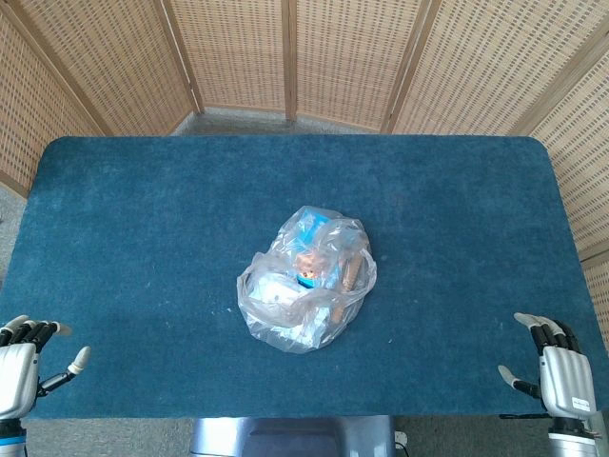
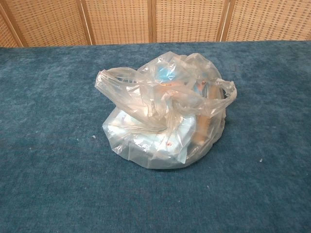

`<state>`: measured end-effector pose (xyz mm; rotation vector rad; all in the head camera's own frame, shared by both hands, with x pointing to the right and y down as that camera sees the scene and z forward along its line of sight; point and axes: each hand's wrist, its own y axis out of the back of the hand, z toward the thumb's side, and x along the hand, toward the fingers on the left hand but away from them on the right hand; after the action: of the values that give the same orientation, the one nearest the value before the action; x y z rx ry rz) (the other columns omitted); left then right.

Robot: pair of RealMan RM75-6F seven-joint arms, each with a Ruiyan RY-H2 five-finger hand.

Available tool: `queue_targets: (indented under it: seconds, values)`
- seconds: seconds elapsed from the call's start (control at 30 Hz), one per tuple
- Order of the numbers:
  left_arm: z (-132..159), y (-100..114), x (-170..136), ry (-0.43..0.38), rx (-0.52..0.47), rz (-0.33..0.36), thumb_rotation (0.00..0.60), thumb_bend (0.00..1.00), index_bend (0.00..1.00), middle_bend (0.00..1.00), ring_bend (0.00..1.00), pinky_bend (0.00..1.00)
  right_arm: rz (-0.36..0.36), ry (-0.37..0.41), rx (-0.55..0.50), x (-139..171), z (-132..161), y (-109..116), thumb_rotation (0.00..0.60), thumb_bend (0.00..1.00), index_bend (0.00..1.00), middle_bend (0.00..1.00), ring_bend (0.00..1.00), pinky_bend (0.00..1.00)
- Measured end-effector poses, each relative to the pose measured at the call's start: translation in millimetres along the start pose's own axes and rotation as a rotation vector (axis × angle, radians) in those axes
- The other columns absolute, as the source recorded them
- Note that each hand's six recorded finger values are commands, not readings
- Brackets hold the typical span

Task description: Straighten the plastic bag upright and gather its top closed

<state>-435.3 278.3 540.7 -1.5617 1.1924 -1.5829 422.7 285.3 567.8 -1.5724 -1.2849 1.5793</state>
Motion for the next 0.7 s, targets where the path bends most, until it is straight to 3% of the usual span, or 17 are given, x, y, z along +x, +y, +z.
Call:
queue_targets:
  seconds: [0.43,0.7]
  values:
    - [-3,-2,3,0.006,0.0,-0.008,0.0,0.21,0.41,0.42,0.3,0.16,-0.002,0.0,-0.001,-1,2,-1,0.6,0.17,0.22,0.25,0.19,0.12]
    - [5,-8,15,-0.048,0.029,-0.044,0.0,0.21,0.41,0.42,0.3,0.15,-0.02,-0.005,0.004,3,2,5,0.599,0.16,0.22,0.24,0.19,0.12]
